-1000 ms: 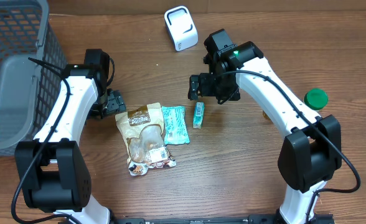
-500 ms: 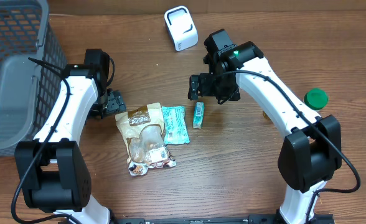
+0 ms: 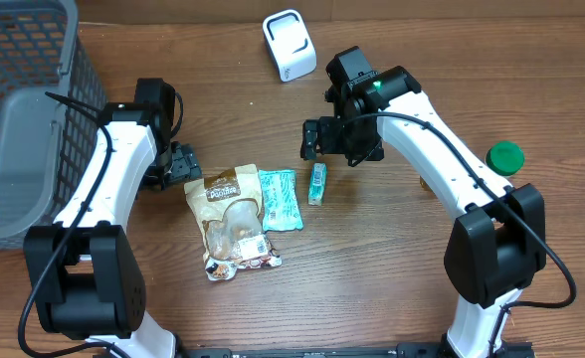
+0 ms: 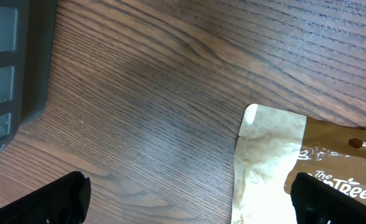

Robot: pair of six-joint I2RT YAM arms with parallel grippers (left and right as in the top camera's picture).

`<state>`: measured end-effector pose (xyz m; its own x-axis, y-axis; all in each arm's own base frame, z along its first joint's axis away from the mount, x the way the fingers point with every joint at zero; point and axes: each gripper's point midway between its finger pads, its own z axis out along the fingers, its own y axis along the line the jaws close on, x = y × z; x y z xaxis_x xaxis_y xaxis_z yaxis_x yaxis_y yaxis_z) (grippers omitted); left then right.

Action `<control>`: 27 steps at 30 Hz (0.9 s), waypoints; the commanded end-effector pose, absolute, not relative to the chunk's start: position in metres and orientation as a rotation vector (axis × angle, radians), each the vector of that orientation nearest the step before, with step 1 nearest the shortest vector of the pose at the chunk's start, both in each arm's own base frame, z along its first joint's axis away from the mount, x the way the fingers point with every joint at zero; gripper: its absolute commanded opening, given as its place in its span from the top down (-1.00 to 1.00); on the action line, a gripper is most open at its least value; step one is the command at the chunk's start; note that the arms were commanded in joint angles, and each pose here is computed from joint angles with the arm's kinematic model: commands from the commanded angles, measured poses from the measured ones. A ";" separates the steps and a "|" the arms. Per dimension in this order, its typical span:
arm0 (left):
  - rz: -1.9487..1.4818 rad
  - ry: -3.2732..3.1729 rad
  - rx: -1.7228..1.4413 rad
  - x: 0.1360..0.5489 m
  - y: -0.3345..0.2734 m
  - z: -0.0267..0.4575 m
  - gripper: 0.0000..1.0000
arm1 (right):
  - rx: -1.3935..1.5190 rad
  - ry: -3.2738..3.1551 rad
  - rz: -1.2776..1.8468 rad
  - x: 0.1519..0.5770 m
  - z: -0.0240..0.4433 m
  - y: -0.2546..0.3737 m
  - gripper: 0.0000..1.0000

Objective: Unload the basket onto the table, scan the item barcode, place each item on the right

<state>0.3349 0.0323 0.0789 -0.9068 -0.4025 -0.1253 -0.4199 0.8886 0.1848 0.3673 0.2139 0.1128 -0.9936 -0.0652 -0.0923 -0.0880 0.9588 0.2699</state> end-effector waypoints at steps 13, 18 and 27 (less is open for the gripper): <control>0.353 2.969 -0.662 0.335 0.037 0.076 -0.99 | -0.114 2.940 0.460 0.378 0.132 0.216 -1.00; 0.353 2.969 -0.662 0.335 0.037 0.076 -0.99 | -0.117 2.924 0.473 0.381 0.133 0.218 -1.00; 0.353 2.969 -0.662 0.335 0.037 0.076 -1.00 | 0.049 2.916 0.503 0.387 0.135 0.220 -0.68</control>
